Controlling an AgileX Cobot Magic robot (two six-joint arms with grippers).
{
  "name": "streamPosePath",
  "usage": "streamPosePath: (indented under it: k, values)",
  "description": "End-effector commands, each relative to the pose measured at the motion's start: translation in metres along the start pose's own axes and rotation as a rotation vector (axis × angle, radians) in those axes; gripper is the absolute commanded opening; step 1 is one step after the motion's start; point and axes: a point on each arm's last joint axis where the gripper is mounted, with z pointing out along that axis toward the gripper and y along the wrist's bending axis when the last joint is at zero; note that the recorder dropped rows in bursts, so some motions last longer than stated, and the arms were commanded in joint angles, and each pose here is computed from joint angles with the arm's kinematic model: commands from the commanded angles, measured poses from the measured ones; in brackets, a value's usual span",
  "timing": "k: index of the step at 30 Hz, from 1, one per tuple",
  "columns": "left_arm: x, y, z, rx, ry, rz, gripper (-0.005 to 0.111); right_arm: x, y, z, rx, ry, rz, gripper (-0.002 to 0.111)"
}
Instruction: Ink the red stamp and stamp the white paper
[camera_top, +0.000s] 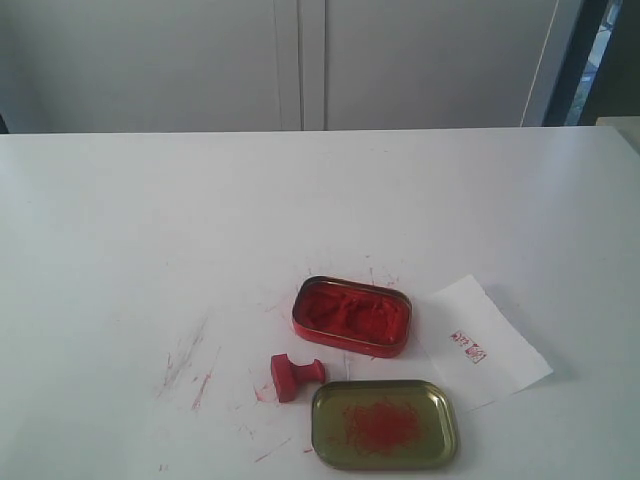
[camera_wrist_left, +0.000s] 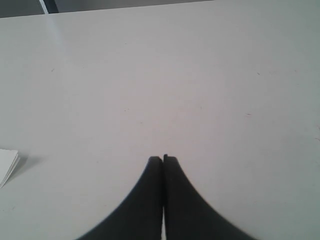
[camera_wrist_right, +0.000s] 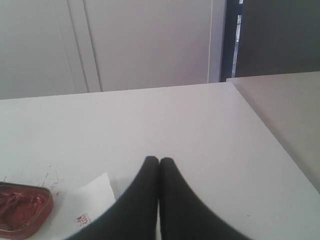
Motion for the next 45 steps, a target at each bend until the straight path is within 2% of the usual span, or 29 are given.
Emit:
streamPosePath:
  k: [1, 24, 45]
  values:
    - [0.001, 0.000, 0.000, 0.005, 0.004, -0.008, 0.000, 0.011, -0.001, 0.006, 0.009, 0.008, -0.011, 0.000]
    - [0.001, 0.000, 0.000, 0.005, 0.004, -0.008, 0.000, 0.079, -0.007, 0.034, 0.011, 0.130, -0.009, 0.000]
    - [0.001, 0.000, 0.000, 0.005, 0.004, -0.008, 0.000, 0.076, -0.006, 0.034, 0.006, 0.098, -0.010, 0.000]
